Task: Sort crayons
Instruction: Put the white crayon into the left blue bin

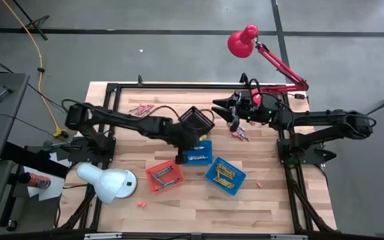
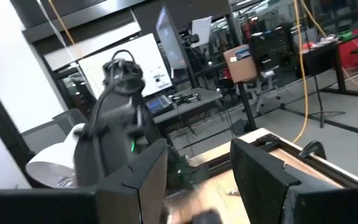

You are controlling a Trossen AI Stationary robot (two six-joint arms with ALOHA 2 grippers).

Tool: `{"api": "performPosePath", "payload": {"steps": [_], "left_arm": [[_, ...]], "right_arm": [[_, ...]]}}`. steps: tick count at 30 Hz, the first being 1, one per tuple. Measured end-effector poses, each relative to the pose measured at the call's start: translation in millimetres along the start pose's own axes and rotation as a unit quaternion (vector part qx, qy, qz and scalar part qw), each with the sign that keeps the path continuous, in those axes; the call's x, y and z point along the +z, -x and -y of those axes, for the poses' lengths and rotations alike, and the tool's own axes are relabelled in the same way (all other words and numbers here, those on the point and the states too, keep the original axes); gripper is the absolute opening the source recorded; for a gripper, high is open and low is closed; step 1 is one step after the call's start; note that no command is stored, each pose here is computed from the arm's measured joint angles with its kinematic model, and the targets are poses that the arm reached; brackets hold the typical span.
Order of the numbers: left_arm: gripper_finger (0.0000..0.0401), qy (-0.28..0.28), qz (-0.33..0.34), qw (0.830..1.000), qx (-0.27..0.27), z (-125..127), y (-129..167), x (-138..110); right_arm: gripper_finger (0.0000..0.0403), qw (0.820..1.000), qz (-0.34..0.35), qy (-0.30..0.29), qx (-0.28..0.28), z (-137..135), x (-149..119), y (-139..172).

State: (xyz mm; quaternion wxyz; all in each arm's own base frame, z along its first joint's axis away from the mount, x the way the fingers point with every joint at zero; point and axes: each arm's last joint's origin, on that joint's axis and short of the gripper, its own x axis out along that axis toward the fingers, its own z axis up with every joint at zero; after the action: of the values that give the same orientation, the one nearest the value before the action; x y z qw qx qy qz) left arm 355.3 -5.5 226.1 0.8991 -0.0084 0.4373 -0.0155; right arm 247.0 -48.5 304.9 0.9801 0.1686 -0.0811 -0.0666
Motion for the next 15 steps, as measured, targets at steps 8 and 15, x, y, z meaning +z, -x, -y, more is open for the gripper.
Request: {"api": "performPosePath", "payload": {"steps": [8, 15], "left_arm": [[0.0017, -0.009, -0.029, 1.0, -0.001, 1, -28, 2], [0.0042, -0.008, -0.034, 0.999, 0.0, 0, -29, 2]], "right_arm": [[0.0172, 1.0, -0.004, 0.0, -0.004, 2, -1, 0], [0.0172, 1.0, -0.004, 0.0, -0.004, 2, -1, 0]]}}
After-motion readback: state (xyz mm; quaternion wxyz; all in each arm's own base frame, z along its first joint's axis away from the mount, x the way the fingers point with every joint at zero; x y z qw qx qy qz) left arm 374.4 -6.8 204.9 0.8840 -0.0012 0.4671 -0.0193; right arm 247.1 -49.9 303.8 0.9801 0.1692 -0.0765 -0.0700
